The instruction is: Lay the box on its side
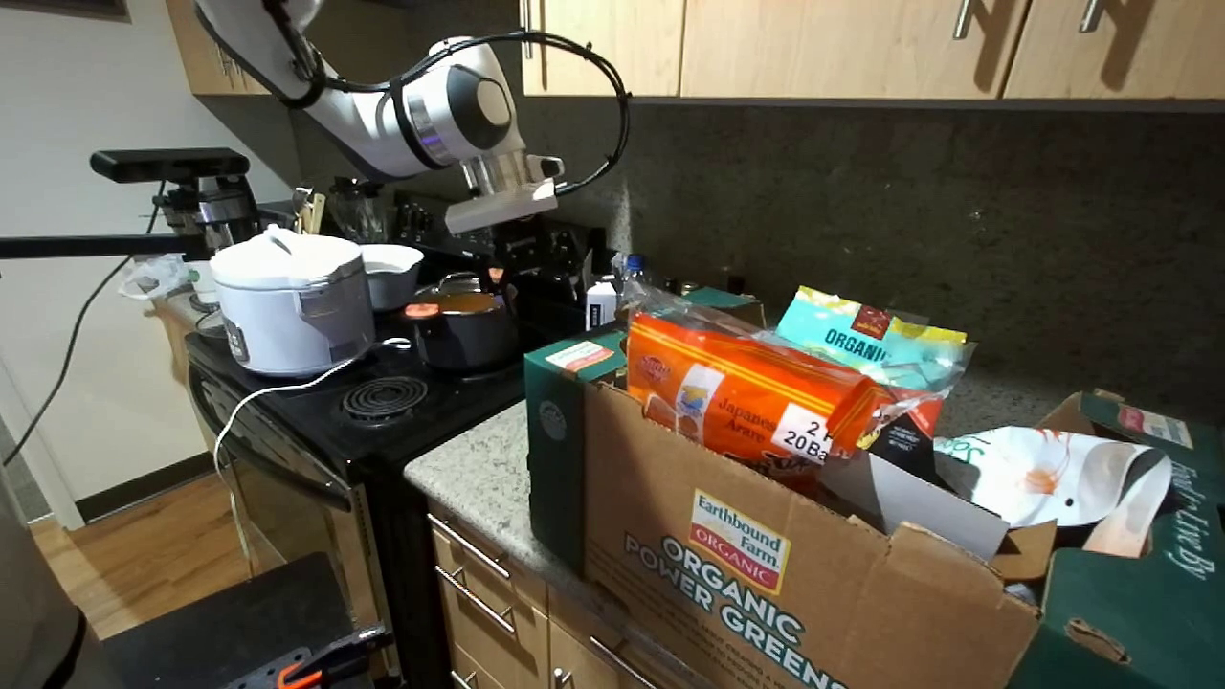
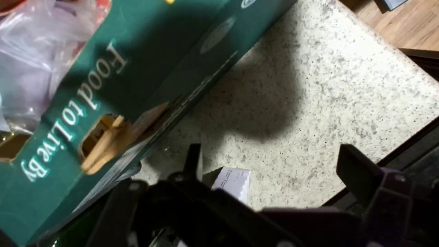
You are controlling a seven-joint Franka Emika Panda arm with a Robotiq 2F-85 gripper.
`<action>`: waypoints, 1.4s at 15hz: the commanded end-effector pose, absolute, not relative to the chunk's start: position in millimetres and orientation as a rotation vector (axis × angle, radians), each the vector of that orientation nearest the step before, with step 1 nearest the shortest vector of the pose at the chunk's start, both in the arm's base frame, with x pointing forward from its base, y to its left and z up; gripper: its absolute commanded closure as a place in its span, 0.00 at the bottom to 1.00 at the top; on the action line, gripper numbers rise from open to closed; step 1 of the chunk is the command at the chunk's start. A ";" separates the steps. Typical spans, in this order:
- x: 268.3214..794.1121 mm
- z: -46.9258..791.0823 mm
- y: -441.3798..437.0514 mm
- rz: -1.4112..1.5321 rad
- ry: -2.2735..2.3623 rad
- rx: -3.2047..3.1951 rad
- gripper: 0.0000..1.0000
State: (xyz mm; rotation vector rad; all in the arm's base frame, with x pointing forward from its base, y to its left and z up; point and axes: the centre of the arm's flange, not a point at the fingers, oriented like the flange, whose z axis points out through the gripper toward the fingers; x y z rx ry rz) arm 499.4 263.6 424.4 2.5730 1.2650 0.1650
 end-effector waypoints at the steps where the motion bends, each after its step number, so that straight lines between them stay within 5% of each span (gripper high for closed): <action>1: 527.3 420.6 290.2 0.217 1.401 2.478 0.00; 21: 605.9 404.6 364.2 0.593 1.629 2.049 0.00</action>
